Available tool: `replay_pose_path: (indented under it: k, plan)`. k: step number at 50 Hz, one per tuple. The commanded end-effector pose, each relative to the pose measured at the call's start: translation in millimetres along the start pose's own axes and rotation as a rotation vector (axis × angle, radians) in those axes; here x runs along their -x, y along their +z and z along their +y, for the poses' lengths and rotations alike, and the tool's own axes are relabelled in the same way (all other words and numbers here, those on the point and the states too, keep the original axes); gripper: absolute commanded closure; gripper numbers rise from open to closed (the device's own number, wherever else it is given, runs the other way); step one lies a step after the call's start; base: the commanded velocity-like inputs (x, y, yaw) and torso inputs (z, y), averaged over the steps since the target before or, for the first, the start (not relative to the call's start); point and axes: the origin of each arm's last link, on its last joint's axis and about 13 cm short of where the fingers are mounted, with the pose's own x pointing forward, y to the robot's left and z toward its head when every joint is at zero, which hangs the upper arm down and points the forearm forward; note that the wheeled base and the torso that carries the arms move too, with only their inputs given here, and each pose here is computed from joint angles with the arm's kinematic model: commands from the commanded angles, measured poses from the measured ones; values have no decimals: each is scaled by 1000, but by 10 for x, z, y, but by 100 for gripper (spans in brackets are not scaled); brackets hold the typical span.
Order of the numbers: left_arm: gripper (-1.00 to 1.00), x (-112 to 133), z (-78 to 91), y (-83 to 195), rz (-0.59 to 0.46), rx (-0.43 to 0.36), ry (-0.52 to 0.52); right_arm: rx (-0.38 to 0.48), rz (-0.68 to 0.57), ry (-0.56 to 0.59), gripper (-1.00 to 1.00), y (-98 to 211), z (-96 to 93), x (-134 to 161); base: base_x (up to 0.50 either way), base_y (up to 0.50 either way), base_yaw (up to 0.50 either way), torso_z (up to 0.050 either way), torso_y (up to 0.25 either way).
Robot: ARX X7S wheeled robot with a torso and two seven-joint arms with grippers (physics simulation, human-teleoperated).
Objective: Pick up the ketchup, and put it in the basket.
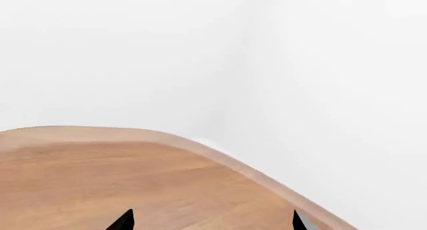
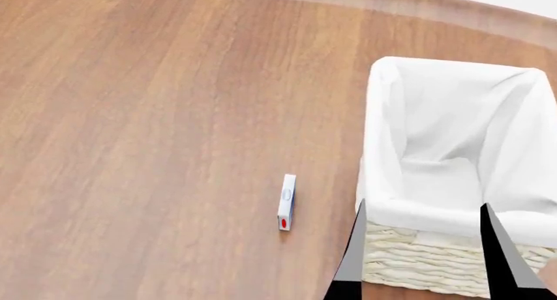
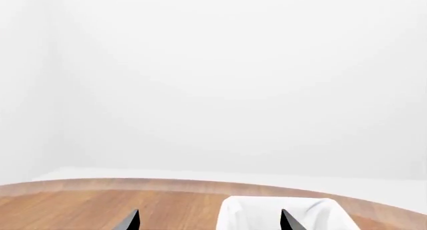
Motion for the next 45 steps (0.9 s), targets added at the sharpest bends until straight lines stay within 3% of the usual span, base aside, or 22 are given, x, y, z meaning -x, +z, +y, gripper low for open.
replay_pose_path:
  k: [1, 45]
  plan:
    - [-100, 5, 104, -29, -30, -11, 109, 1, 1, 0, -100, -3, -2, 0, 0, 0, 0, 0, 0]
    - [-100, -11, 309, -75, -39, -12, 318, 2, -1, 4, -100, 5, 5, 3, 0, 0, 0, 0, 0]
